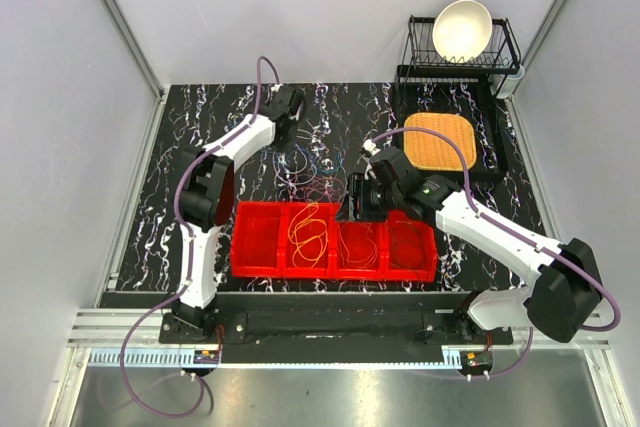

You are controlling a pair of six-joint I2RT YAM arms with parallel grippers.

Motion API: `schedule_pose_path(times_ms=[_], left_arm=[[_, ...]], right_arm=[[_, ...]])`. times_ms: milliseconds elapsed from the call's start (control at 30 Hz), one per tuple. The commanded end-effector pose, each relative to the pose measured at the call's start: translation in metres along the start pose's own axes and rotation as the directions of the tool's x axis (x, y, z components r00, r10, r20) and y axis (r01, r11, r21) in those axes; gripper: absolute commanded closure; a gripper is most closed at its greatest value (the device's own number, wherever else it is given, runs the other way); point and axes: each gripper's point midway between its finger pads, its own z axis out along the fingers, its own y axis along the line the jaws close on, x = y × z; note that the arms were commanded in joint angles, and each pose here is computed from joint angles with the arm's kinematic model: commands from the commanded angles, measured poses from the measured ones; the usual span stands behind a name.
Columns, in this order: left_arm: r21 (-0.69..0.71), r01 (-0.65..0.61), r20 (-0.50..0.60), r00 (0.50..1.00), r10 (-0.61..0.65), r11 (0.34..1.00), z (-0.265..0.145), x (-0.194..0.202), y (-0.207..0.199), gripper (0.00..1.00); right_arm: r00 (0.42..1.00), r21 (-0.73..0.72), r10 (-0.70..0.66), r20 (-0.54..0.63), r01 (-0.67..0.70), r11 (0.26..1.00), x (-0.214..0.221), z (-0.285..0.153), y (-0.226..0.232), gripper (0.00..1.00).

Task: Untangle the cables

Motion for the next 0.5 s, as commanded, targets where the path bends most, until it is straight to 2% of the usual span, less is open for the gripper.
schedule_pose_path(times_ms=[0, 100, 233, 433, 467], left_arm=[[0.090, 0.059, 0.204, 0.976, -0.076, 0.994, -0.066, -0.078, -0.011, 1.00], [0.156, 0.084, 0.318, 0.939, -0.131, 0.984, -0.126, -0.120, -0.012, 1.00], [0.239, 0.097, 0.487, 0.849, -0.206, 0.966, -0.229, -0.166, -0.003, 1.00], [0.325, 0.053, 0.675, 0.686, -0.271, 0.944, -0.359, -0.189, 0.016, 1.00], [0.330, 0.041, 0.684, 0.678, -0.269, 0.943, -0.366, -0.187, 0.017, 1.00]], right_arm=[[1.000, -0.036, -0.015, 0.028, 0.016, 0.999, -0.008, -0.001, 0.007, 0.43], [0.999, -0.041, -0.014, 0.037, 0.016, 0.999, -0.011, -0.004, 0.010, 0.43], [0.999, -0.050, -0.015, 0.049, 0.018, 0.999, -0.013, -0.007, 0.013, 0.43], [0.998, -0.062, -0.006, 0.066, 0.010, 0.998, -0.015, -0.014, 0.016, 0.43], [0.998, -0.066, -0.005, 0.066, 0.009, 0.998, -0.015, -0.016, 0.017, 0.44]])
